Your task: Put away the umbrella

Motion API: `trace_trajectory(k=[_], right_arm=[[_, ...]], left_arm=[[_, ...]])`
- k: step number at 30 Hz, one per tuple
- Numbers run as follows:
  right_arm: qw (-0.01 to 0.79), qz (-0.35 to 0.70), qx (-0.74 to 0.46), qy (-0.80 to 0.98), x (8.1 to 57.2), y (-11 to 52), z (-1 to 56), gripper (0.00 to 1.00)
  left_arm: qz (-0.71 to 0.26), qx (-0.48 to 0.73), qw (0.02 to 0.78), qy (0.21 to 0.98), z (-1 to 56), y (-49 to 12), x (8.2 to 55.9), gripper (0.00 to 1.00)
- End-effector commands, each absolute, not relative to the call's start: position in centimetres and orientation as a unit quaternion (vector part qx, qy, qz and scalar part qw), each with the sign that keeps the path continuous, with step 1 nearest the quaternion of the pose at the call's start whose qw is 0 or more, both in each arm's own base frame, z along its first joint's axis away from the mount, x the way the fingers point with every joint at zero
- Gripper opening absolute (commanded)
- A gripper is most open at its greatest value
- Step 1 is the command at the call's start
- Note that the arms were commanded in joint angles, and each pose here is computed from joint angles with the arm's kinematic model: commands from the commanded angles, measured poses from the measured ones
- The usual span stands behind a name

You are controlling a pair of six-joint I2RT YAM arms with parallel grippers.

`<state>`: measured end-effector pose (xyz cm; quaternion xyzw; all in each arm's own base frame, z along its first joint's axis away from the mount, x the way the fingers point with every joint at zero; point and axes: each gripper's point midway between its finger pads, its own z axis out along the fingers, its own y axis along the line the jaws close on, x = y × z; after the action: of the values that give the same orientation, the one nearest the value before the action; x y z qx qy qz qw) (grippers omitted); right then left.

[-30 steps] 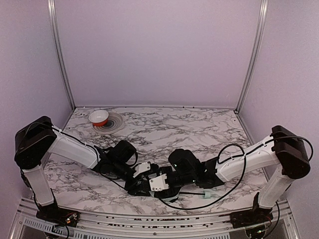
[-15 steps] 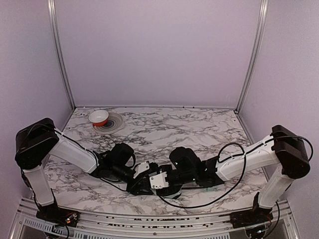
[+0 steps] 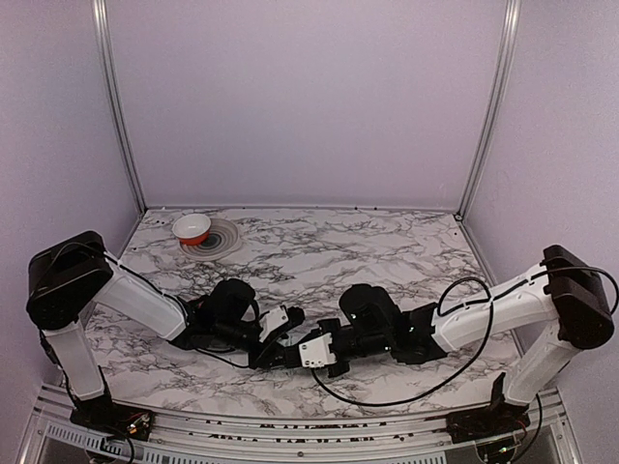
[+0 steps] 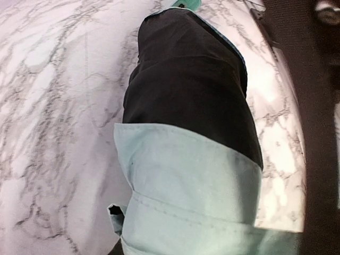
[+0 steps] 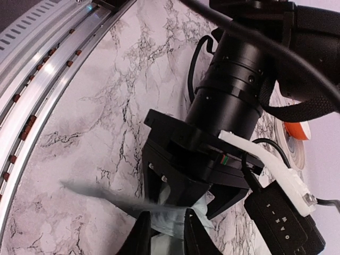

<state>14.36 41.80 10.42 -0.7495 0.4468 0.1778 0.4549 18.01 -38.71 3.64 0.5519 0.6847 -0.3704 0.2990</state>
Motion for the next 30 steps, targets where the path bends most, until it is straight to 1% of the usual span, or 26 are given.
trace_trajectory(k=[1,6,9,13,17,19,21,23,27,30], right_arm=[[0.455,0.207,-0.749,0.435,12.4,41.7,12.1,0.22],[0.444,0.201,-0.751,0.445,11.9,40.5,11.8,0.26],[0.448,0.194,-0.723,0.488,12.9,39.6,12.2,0.27],[0.461,0.259,-0.622,0.577,15.8,38.1,15.0,0.27],[0.452,0.335,-0.481,0.673,19.4,37.1,18.0,0.35],[0.426,0.370,-0.432,0.703,20.3,37.0,18.1,0.39],[0.383,0.393,-0.398,0.735,20.6,37.3,17.3,0.44],[0.333,0.416,-0.382,0.755,20.6,37.9,16.2,0.51],[0.262,0.457,-0.347,0.776,20.6,38.4,14.3,0.57],[0.210,0.501,-0.349,0.764,19.2,39.5,13.3,0.62]], left_arm=[[-0.275,0.539,0.400,0.688,5.4,-37.7,22.3,0.00],[-0.228,0.549,0.423,0.684,5.5,-37.1,23.4,0.00],[-0.206,0.547,0.434,0.686,5.8,-36.7,24.0,0.00],[-0.170,0.530,0.455,0.695,6.5,-36.2,25.2,0.00],[-0.136,0.509,0.475,0.705,7.3,-35.7,26.6,0.00],[-0.129,0.502,0.480,0.707,7.5,-35.7,27.1,0.00],[-0.126,0.496,0.483,0.711,7.7,-35.8,27.4,0.00],[-0.122,0.489,0.485,0.715,7.7,-35.8,27.8,0.00],[-0.116,0.474,0.492,0.721,8.1,-35.8,28.4,0.00],[-0.115,0.473,0.492,0.721,8.1,-35.8,28.4,0.00]])
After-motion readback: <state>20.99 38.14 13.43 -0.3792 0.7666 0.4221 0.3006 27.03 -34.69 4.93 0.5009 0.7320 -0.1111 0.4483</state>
